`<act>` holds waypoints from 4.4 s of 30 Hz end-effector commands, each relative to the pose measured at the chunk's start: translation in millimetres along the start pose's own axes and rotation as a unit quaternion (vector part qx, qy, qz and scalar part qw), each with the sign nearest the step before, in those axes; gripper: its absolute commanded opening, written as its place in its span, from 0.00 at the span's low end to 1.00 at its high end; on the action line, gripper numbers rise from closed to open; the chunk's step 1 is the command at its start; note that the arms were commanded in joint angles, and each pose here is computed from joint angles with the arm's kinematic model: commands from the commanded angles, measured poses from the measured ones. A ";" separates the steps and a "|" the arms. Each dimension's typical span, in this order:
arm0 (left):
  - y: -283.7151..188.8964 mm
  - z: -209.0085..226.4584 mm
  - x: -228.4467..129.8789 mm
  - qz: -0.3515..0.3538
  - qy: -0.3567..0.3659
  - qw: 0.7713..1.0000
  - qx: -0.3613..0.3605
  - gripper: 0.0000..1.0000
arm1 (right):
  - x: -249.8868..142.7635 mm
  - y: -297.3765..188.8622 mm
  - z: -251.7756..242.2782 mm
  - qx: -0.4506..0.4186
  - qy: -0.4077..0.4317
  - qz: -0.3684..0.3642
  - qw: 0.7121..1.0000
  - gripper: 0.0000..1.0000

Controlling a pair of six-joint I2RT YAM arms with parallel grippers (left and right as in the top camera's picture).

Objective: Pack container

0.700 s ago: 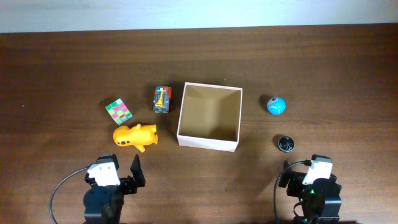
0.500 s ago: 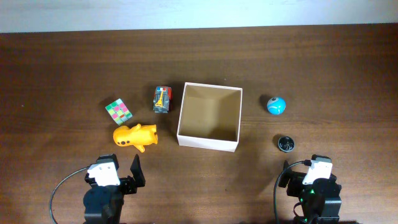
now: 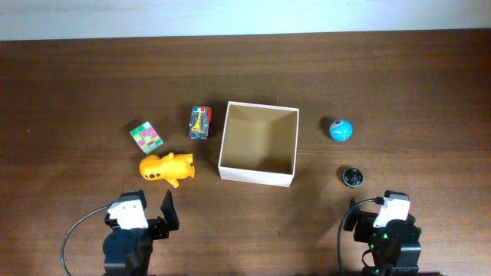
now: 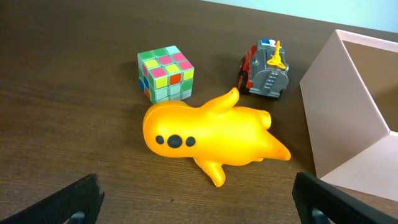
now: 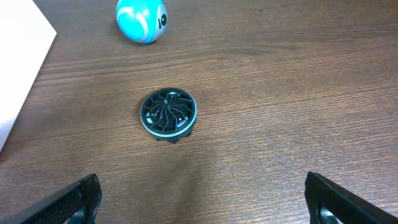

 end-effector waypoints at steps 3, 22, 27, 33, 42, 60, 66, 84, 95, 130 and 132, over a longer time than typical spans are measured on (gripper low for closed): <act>0.6 -5.2 5.0 -0.017 0.008 1.000 -0.017 0.99 | -2.1 1.4 -0.5 -0.002 0.004 0.000 1.000 0.99; -24.2 -36.0 44.4 -0.059 0.010 0.994 -0.087 0.99 | -2.1 1.4 -0.5 -0.002 0.003 0.000 1.000 0.99; -30.7 -45.8 66.1 -0.051 0.010 0.995 -0.083 0.99 | -2.0 1.4 -0.5 -0.002 0.004 0.000 1.000 0.99; -12.7 -64.1 103.2 0.023 0.009 0.998 -0.049 0.99 | -2.1 1.4 -0.5 -0.002 0.004 0.000 1.000 0.99; 49.6 -89.6 182.5 0.156 0.012 0.987 0.030 0.99 | -2.0 1.4 -0.5 -0.002 0.003 0.000 1.000 0.99; 167.0 -27.2 122.1 0.341 -0.087 0.911 0.216 0.99 | -2.1 1.4 -0.5 -0.002 0.004 0.000 1.000 0.99; 189.0 -17.9 108.5 0.360 -0.105 0.905 0.200 0.99 | -2.0 1.4 -0.5 -0.002 0.004 0.000 1.000 0.99; 215.9 -126.4 84.7 0.350 0.199 0.912 -0.073 1.00 | -2.0 1.4 -0.5 -0.002 0.003 0.000 1.000 0.99; 236.2 -121.7 39.2 0.395 0.191 0.898 -0.024 0.99 | -2.1 1.4 -0.5 -0.002 0.004 0.000 1.000 0.99; 258.5 -139.6 -22.1 0.426 0.213 0.879 -0.033 0.74 | -2.1 1.4 -0.5 -0.002 0.004 0.000 1.000 0.99; 259.6 -137.0 -20.9 0.422 0.204 0.883 -0.016 0.69 | -2.1 1.4 -0.5 -0.002 0.004 0.000 1.000 0.99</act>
Point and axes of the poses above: each gripper's point midway between its finger pads, its own y axis out along the fingers, its own z axis along the line the jaws close on, x = y × z, the point moved 4 cm from there along -y, back along the fingers, and after that the axes turned 15 degrees about -y, right-handed, at the moved point
